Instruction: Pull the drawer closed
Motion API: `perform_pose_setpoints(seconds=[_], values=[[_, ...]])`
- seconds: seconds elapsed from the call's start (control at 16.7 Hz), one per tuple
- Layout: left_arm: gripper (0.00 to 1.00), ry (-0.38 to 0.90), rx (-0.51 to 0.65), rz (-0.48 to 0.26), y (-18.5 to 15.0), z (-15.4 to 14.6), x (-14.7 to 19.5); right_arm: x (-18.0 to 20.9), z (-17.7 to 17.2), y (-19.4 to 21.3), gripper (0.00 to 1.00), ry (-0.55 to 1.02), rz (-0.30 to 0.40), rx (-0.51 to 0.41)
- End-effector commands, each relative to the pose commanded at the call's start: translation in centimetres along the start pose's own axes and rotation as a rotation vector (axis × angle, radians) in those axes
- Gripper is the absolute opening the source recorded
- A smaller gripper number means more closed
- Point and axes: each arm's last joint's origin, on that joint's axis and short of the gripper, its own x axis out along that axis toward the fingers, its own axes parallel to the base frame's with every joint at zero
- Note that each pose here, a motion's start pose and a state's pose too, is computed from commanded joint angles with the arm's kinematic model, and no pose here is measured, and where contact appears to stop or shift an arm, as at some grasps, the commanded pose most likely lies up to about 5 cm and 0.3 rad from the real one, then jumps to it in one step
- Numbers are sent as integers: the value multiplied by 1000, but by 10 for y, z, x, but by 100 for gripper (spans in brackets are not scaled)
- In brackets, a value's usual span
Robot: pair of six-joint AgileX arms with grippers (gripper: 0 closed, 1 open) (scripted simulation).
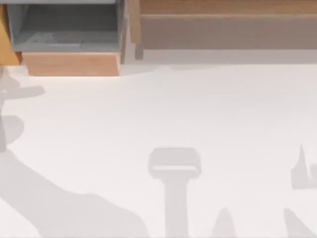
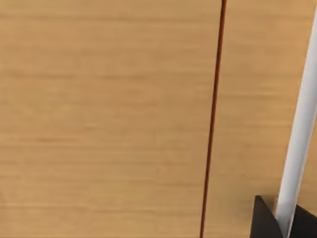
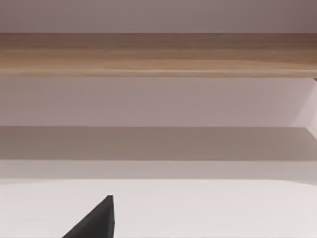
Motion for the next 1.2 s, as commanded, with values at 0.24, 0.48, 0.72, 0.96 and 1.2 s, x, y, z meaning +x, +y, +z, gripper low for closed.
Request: perform_pose_setpoints(seconds=[0.24, 0.48, 0.72, 0.96, 1.2], values=[[23, 0, 0, 0, 0, 0, 0, 0, 0, 0, 100, 0, 0, 0], [53, 0, 0, 0, 0, 0, 0, 0, 0, 0, 100, 0, 0, 0], [83, 0, 0, 0, 0, 0, 0, 0, 0, 0, 100, 0, 0, 0], [100, 0, 0, 0, 0, 0, 0, 0, 0, 0, 100, 0, 0, 0], [100, 0, 0, 0, 0, 0, 0, 0, 0, 0, 100, 0, 0, 0]])
